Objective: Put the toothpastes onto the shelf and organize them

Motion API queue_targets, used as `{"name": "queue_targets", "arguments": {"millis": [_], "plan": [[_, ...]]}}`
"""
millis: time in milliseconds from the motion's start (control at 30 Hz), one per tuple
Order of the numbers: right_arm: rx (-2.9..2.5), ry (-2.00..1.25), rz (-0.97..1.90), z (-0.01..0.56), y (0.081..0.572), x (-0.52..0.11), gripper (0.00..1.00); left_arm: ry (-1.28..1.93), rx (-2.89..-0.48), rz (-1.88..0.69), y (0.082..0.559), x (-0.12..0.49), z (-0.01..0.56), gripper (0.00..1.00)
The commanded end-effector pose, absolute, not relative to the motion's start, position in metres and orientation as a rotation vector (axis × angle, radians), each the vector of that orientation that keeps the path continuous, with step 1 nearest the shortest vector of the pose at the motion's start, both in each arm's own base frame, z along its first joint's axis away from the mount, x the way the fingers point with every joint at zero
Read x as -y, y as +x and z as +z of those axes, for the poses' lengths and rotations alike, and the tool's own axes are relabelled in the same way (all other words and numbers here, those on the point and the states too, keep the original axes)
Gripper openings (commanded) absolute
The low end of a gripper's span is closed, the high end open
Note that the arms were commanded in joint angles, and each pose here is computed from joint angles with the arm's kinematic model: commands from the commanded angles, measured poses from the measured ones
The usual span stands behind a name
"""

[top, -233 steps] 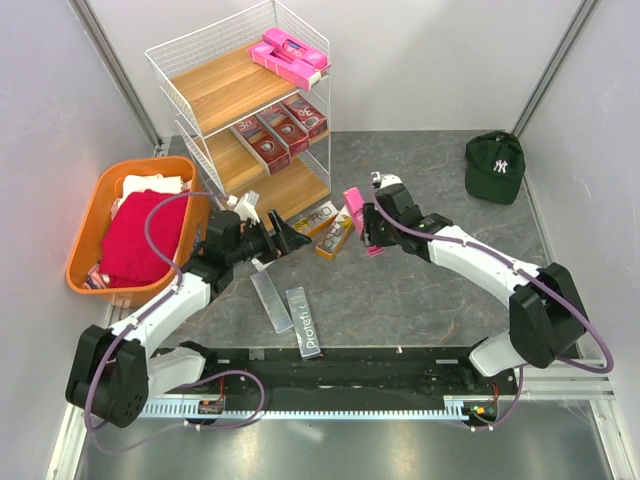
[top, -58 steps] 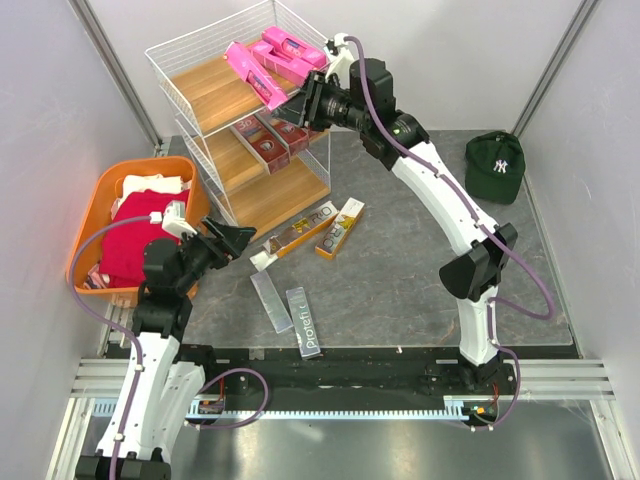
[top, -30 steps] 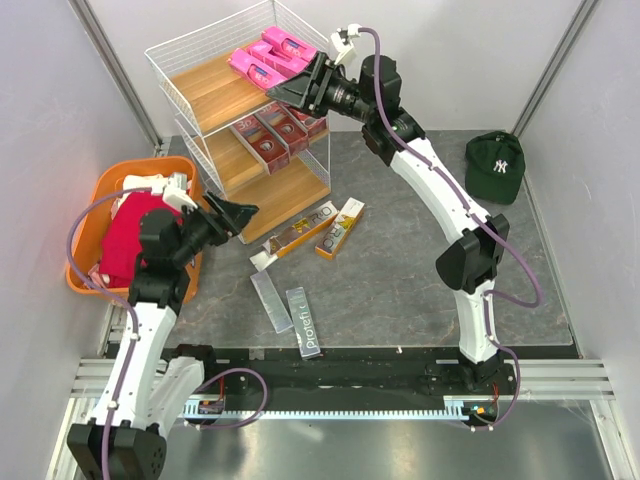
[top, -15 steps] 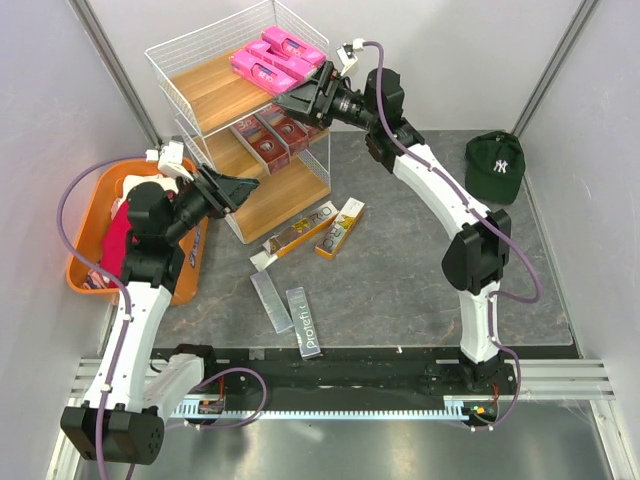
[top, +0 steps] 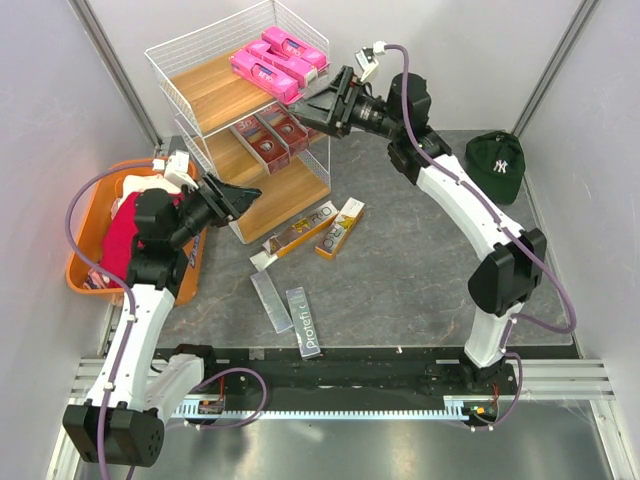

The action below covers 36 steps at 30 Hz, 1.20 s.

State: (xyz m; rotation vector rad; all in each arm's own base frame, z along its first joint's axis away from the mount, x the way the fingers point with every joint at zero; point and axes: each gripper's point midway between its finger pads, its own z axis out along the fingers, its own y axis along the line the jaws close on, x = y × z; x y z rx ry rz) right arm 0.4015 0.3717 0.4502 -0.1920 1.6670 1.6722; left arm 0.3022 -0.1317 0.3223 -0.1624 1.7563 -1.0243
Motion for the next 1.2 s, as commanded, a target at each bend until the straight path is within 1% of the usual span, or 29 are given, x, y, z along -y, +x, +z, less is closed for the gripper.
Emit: {"name": "queue_targets", "arguments": {"millis": [0,167,200,367,500,767,967,1167], "plan": [[-1.789,-0.184,1.617,0.416,0.391,-0.352,0.98,-0.099,-1.743,-1.015,0.294,0.135,0.322,0.66],[-1.885,-0.142,1.522,0.374,0.380,-0.330,0.98,-0.110,-1.816,-1.025,0.291,0.138,0.297,0.67],[-1.948,-0.105,1.472,0.356,0.374,-0.323,0.98,-0.122,-1.835,-1.018,0.291,0.137,0.290,0.68],[-2.069,-0.117,1.282,0.308,0.358,-0.299,0.98,-0.172,-1.946,-1.008,0.287,0.141,0.254,0.70],[-2.194,-0.104,1.166,0.258,0.338,-0.280,0.98,-0.160,-2.044,-1.010,0.280,0.157,0.223,0.70],[-2.423,-0.093,1.051,0.161,0.294,-0.255,0.98,-0.095,-2.297,-0.990,0.254,0.202,0.161,0.71],[-2.510,-0.079,1.031,0.125,0.274,-0.247,0.98,-0.117,-2.476,-0.905,0.239,0.202,0.108,0.71],[-2.518,-0.078,1.039,0.118,0.272,-0.248,0.98,-0.102,-2.561,-0.873,0.230,0.206,0.085,0.69]]}}
